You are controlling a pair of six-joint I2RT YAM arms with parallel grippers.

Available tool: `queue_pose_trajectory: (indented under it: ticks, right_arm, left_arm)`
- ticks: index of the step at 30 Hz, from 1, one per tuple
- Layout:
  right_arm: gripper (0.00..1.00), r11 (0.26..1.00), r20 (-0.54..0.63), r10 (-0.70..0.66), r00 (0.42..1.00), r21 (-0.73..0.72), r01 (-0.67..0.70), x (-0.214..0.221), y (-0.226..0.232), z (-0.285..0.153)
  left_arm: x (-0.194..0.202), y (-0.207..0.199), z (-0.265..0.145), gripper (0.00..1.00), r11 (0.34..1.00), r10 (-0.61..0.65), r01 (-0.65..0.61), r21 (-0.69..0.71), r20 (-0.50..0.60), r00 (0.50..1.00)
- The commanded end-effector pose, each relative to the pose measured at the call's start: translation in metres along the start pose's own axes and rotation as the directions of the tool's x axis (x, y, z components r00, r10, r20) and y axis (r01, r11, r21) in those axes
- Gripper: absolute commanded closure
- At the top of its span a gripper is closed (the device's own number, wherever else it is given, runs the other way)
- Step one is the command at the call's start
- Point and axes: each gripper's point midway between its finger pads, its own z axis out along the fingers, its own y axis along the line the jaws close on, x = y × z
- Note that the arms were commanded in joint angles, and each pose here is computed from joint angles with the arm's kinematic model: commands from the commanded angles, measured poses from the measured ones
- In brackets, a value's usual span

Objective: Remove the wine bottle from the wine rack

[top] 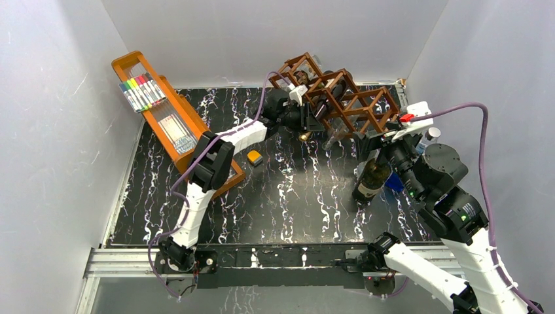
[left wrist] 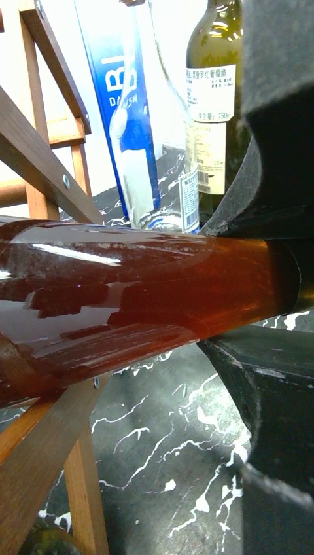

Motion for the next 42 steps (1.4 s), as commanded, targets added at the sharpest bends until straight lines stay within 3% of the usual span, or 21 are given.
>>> queue_pose_trajectory:
  ticks: [1,7,12,16,24,42]
  right_arm:
    - [0.02,1.000,0.061,0.006,0.998,0.000,-0.006,-0.015,0.000,0.002]
    - [0.02,1.000,0.056,0.006,0.998,-0.003,-0.006,-0.013,0.001,0.005]
    - [0.02,1.000,0.042,0.003,0.999,-0.029,-0.001,-0.010,0.008,0.010]
    - [0.02,0.999,0.033,0.000,0.999,-0.034,0.001,-0.008,0.009,0.012]
    - [0.02,0.999,0.028,0.000,1.000,-0.039,0.001,-0.005,0.012,0.017]
    - [0.02,0.998,0.007,-0.033,0.999,-0.044,0.033,-0.001,0.017,0.033]
  left_arm:
    - [-0.039,-0.058,-0.030,0.97,0.985,0.119,-0.130,0.111,0.098,0.988]
    - [-0.037,-0.065,-0.041,1.00,0.988,0.115,-0.123,0.092,0.082,0.990]
    - [-0.037,-0.059,-0.044,1.00,1.000,0.000,0.001,-0.007,0.021,1.000]
    - [-0.033,-0.068,-0.051,1.00,0.998,-0.068,0.068,-0.003,-0.004,0.998]
    - [-0.030,-0.101,-0.073,1.00,0.993,0.003,-0.006,0.122,0.025,1.000]
    - [-0.001,-0.125,-0.122,1.00,0.995,-0.003,0.002,0.103,0.004,1.000]
